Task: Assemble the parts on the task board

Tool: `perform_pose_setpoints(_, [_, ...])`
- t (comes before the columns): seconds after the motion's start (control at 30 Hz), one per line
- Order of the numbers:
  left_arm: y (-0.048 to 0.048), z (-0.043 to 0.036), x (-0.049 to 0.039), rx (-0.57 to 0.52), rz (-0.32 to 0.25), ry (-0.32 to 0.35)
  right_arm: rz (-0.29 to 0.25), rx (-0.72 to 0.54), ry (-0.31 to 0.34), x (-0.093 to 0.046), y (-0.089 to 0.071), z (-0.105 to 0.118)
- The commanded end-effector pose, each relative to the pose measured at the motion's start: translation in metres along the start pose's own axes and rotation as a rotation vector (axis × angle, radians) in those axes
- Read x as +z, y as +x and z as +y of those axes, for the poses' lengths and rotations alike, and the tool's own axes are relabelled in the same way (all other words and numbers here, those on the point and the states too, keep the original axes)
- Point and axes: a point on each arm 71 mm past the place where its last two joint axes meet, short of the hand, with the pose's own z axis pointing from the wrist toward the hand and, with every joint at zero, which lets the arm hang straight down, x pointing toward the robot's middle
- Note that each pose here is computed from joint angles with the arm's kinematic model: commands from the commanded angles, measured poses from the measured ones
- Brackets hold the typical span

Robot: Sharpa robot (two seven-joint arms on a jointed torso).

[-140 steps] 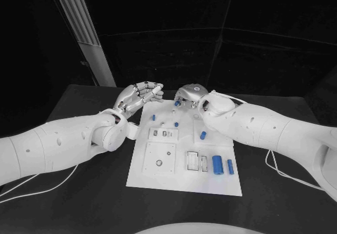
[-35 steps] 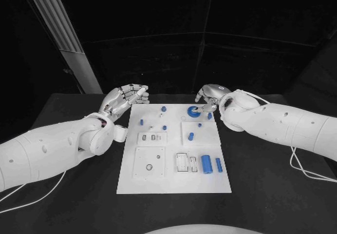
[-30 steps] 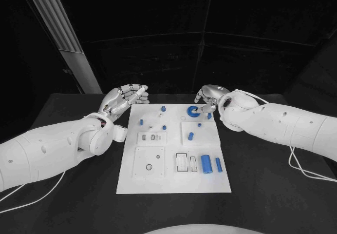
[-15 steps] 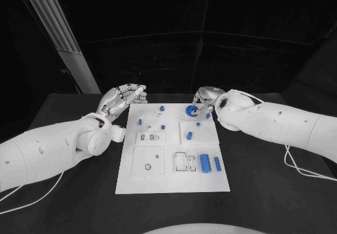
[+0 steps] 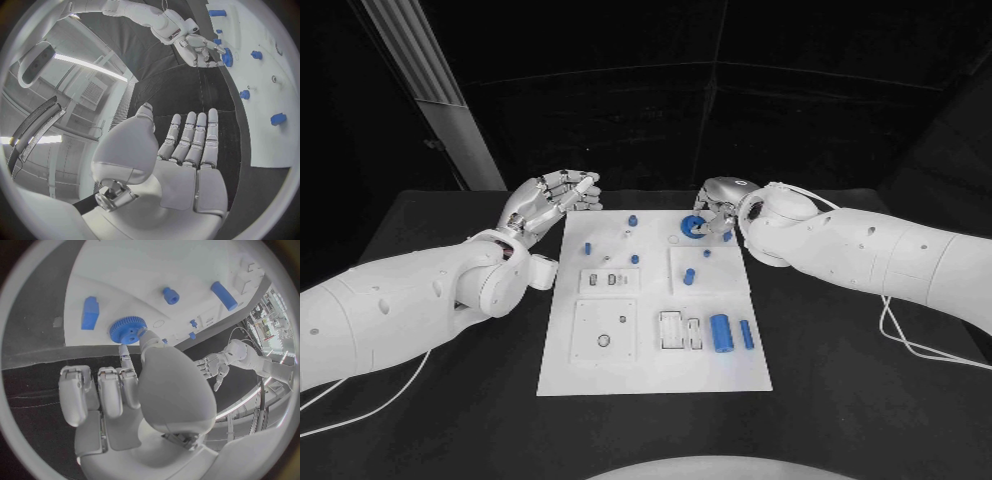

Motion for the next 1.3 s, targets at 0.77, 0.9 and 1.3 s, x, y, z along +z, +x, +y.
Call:
perform_pose_setpoints(0.77, [0.0016, -0.0110, 0.0005, -0.005, 0.012, 0.148, 0.050, -0.018, 0.032, 0.0017, 0.0036, 0.0006])
perform_pose_setpoints(0.9, [0.0016, -0.0110, 0.0004, -0.005, 0.011, 0.148, 0.049, -0.018, 0.032, 0.0019, 0.0039, 0.0014])
perform_pose_setpoints(1.3, [0.0004, -0.0111, -0.0004, -0.003, 0.008, 0.148, 0.016, -0.008, 0.018, 0.0011, 0.0020, 0.0027])
